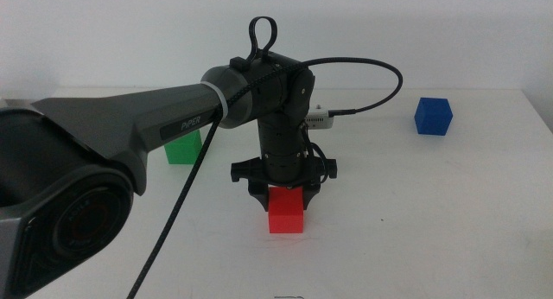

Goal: Stack red cubes first, then green, then blue cubes in a specific spot.

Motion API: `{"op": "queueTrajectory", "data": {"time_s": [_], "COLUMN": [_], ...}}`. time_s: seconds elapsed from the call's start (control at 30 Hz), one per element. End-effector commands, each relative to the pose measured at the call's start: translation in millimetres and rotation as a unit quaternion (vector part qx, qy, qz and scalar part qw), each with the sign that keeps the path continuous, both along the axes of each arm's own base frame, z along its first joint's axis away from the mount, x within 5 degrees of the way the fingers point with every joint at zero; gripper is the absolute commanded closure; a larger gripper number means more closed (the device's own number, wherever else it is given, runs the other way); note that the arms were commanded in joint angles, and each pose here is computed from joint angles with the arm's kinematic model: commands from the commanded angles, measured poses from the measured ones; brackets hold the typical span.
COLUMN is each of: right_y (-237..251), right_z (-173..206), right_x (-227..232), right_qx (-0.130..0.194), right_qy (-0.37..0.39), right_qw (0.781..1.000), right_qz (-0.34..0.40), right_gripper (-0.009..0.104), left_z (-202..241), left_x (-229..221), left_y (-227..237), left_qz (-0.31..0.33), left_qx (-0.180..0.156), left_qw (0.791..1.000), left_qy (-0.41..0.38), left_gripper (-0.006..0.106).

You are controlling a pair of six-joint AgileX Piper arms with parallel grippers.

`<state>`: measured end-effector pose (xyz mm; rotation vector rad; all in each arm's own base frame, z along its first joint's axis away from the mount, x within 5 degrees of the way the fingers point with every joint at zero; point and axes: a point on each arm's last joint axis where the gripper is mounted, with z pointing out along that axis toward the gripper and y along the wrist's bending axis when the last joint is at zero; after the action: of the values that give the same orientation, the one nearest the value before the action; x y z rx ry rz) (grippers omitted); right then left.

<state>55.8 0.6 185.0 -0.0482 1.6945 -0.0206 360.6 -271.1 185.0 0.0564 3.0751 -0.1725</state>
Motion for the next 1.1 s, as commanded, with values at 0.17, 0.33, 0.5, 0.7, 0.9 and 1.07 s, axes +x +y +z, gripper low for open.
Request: {"op": "queueTrajectory", "data": {"time_s": [0.17,0.33,0.5,0.7,0.9,1.07], "right_y": [-0.3,-0.3,-0.3,-0.3,-0.3,-0.3], "right_z": [15.4,15.4,15.4,15.4,15.4,15.4], "right_x": [-1.4,-1.4,-1.4,-1.4,-1.4,-1.4], "right_qx": [-0.008,-0.008,-0.008,-0.008,-0.008,-0.008], "right_qy": [-0.058,-0.058,-0.058,-0.058,-0.058,-0.058], "right_qw": [0.998,0.998,0.998,0.998,0.998,0.998], "right_qz": [-0.002,-0.002,-0.002,-0.002,-0.002,-0.002], "right_gripper": [0.017,0.017,0.017,0.017,0.017,0.017], "left_z": [35.3,35.4,35.4,46.0,104.3,144.4], "left_x": [-2.3,-3.1,-3.2,-4.7,-10.0,-8.4], "left_y": [-1.9,-2.9,-2.7,-0.2,32.0,73.7], "left_qz": [-0.005,-0.005,-0.017,-0.037,-0.042,-0.017], "left_qx": [-0.032,-0.037,-0.035,-0.036,0.010,0.061], "left_qw": [0.999,0.999,0.999,0.998,0.991,0.980], "left_qy": [-0.035,-0.030,-0.032,-0.045,-0.126,-0.186], "left_gripper": [0.099,0.063,0.032,0.007,0.007,0.007]}}
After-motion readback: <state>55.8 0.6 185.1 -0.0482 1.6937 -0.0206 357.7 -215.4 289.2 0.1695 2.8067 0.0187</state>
